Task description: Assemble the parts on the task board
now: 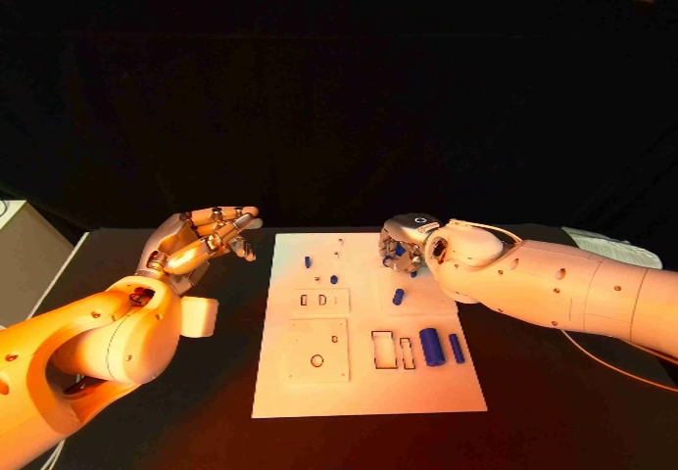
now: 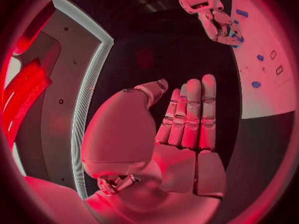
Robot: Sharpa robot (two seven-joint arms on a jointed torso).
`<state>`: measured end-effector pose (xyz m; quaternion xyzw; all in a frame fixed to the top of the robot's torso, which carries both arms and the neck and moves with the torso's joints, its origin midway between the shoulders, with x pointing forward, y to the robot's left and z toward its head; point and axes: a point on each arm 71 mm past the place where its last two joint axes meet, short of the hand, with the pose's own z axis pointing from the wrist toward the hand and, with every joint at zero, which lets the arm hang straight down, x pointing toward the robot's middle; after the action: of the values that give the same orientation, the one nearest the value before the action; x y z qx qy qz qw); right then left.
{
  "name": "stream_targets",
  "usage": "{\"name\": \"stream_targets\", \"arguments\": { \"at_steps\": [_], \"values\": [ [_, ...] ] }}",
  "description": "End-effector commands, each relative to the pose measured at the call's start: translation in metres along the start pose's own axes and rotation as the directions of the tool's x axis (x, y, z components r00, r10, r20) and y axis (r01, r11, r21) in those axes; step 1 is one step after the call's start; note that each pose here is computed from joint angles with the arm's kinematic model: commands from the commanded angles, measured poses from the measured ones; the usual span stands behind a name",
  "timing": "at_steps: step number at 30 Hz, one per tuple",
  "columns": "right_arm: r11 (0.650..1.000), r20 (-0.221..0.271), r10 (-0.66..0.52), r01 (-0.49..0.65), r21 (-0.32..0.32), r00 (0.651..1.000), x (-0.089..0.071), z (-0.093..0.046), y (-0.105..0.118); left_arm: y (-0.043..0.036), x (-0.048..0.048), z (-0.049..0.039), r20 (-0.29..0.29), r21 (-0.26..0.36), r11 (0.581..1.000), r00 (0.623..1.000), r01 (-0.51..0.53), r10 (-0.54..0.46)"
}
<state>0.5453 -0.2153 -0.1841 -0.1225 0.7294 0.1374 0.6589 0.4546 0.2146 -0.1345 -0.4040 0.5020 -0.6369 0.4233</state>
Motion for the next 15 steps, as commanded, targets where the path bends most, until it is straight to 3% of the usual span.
{"name": "stream_targets", "arguments": {
  "at_steps": [1,15],
  "values": [
    [1.000,0.046,-0.011,0.011,0.000,0.999,-0.001,-0.001,0.001,-0.0008,0.0021,0.0002,-0.020,0.007,1.000,1.000,0.004,-0.004],
    [0.999,0.161,0.025,-0.021,-0.028,0.987,-0.014,-0.006,0.009,-0.0007,0.0021,0.0002,-0.020,0.006,1.000,1.000,0.004,-0.004]
  ]
}}
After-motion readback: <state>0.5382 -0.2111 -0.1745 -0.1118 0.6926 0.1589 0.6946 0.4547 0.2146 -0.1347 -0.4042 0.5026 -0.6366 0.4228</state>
